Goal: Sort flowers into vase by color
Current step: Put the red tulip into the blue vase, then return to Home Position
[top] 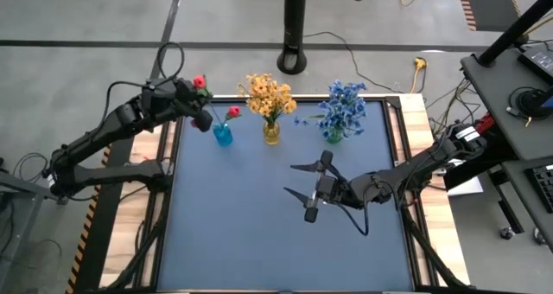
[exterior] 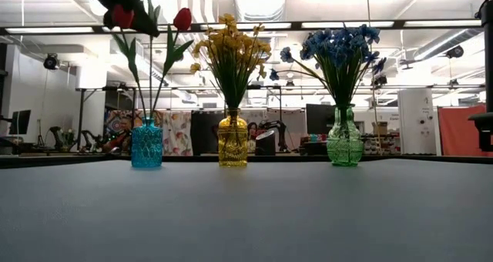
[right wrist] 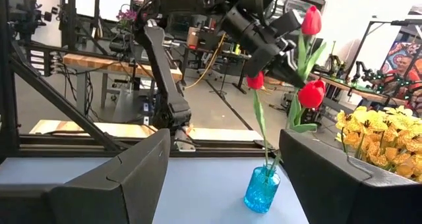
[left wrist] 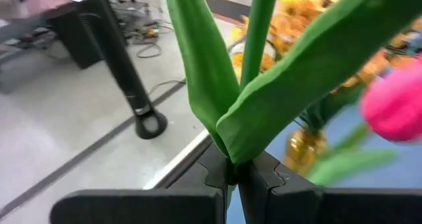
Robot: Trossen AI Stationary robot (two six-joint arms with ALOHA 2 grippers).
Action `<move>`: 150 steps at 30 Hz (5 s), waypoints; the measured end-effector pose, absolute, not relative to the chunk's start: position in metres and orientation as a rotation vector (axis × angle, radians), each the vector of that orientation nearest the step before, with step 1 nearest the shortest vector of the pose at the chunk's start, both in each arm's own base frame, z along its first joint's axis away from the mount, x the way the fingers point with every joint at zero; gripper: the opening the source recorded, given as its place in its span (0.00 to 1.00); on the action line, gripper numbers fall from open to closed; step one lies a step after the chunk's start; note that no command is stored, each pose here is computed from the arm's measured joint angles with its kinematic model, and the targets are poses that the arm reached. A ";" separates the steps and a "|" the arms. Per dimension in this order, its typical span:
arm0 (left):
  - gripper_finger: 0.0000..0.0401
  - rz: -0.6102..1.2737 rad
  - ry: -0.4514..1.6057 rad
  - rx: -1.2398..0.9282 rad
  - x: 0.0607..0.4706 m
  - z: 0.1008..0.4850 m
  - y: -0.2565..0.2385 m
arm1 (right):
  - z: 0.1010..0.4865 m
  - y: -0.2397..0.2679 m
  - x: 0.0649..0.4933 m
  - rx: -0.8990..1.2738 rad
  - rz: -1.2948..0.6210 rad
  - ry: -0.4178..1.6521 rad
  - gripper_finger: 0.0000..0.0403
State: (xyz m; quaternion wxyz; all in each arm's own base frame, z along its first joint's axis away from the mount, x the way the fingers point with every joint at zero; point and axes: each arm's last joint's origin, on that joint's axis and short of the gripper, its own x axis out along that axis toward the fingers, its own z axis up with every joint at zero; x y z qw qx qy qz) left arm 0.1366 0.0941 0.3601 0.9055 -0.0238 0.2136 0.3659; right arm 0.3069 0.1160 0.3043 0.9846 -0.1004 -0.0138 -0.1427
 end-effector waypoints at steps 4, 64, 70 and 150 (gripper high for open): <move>0.00 0.742 0.456 -0.064 0.138 0.357 0.094 | 0.304 0.116 0.307 -0.194 -0.287 -0.029 0.70; 0.05 0.770 0.567 -0.196 0.156 0.349 0.106 | 0.304 0.114 0.308 -0.184 -0.290 -0.024 0.72; 0.07 0.772 0.549 -0.197 0.156 0.351 0.106 | 0.304 0.114 0.308 -0.184 -0.290 -0.024 0.73; 0.36 -0.021 0.335 0.149 0.121 0.292 -0.205 | 0.234 0.094 0.217 0.009 0.036 0.121 0.74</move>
